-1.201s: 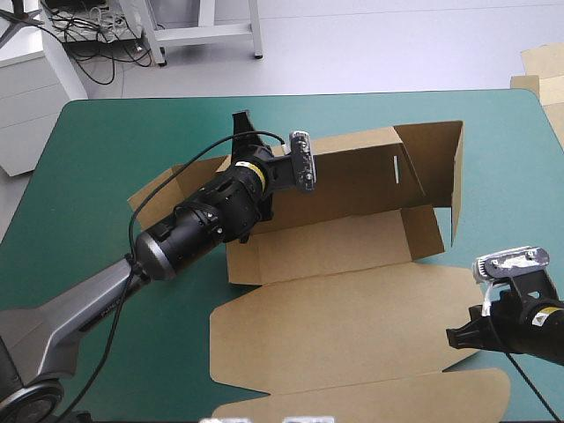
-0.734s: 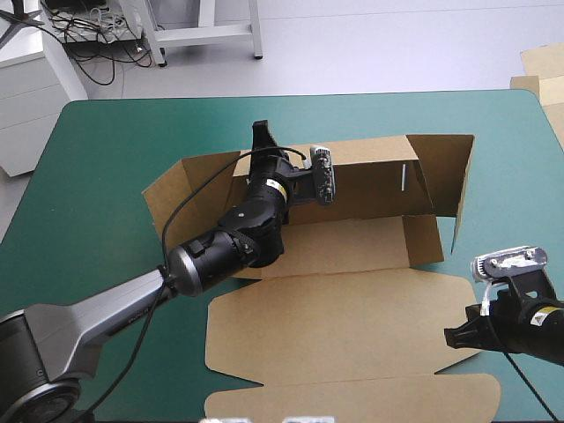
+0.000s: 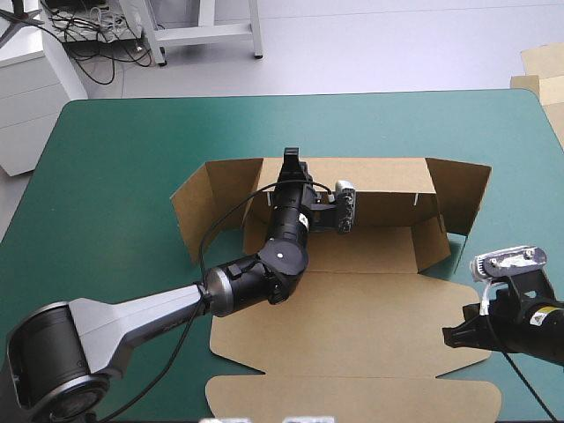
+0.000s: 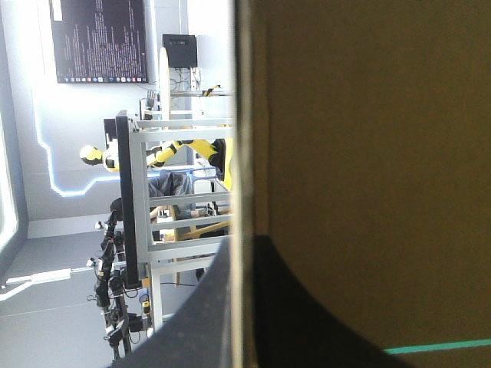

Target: Fold the box

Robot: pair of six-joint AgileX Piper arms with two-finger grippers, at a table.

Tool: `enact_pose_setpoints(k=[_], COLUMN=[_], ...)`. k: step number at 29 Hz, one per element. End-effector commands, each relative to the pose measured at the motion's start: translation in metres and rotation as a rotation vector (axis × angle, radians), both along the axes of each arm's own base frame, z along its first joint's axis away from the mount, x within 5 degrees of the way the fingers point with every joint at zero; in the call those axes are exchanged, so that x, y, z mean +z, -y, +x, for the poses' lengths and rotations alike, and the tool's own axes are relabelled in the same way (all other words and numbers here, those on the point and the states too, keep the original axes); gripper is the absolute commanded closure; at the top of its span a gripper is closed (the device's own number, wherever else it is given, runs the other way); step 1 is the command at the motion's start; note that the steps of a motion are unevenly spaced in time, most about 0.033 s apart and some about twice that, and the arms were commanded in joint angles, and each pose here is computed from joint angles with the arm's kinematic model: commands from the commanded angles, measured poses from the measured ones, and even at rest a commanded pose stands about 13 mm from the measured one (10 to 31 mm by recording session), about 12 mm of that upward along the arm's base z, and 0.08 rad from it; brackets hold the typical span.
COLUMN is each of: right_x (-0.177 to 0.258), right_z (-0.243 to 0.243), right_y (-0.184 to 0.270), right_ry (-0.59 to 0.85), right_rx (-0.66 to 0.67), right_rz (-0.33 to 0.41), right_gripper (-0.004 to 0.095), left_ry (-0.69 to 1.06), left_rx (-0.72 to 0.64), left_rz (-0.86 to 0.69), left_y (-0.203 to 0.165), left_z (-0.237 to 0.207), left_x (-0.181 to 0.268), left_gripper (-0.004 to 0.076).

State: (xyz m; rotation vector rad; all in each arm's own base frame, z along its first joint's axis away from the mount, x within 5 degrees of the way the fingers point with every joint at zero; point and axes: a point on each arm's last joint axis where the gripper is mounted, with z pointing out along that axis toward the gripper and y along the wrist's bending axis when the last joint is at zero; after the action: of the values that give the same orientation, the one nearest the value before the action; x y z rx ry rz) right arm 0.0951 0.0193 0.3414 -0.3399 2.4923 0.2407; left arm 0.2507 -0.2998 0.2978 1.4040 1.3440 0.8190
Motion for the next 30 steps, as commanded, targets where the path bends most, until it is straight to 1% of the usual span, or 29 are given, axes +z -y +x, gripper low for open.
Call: enact_pose_setpoints(k=[1,7,12,18,21,26,28,30], right_x=[0.008,0.008,0.008,0.008,0.008,0.007,0.007,0.007], right_z=[-0.001,-0.001,-0.001,-0.001,-0.001,-0.001,0.000,0.000], right_y=[-0.002,-0.002,-0.002,-0.002,-0.001,0.000,0.001,0.002], right_ry=[0.023,0.025,0.002,0.000,0.000,-0.005,-0.009,-0.010], right_rx=[0.005,0.005,-0.056,-0.063,-0.064,-0.083,-0.103,-0.124], right_rz=[0.026,0.029,0.073,0.069,0.067,0.058,0.058,0.061], right_gripper=[0.0928,0.0928,0.0922,0.0920,0.0920,0.0917,0.0888,0.0816], left_ry=[0.078,0.028,0.032,0.016,0.052,0.098,0.108,0.104], left_rx=[0.003,0.006,-0.005,-0.062,-0.074,-0.085,-0.099,-0.108], left_rz=[-0.045,-0.070,-0.068,-0.076,-0.058,-0.071,-0.046,-0.024], left_y=[-0.002,-0.001,0.000,0.005,0.007,0.006,0.005,0.003], left_z=[-0.004,-0.004,-0.004,-0.006,-0.004,-0.005,-0.006,-0.008], left_x=[0.025,0.020,0.020,0.019,0.017,0.008,0.000,-0.008], left_gripper=[0.0734,0.0734,0.0734,0.0734,0.0734,0.0734,0.0734,0.0734])
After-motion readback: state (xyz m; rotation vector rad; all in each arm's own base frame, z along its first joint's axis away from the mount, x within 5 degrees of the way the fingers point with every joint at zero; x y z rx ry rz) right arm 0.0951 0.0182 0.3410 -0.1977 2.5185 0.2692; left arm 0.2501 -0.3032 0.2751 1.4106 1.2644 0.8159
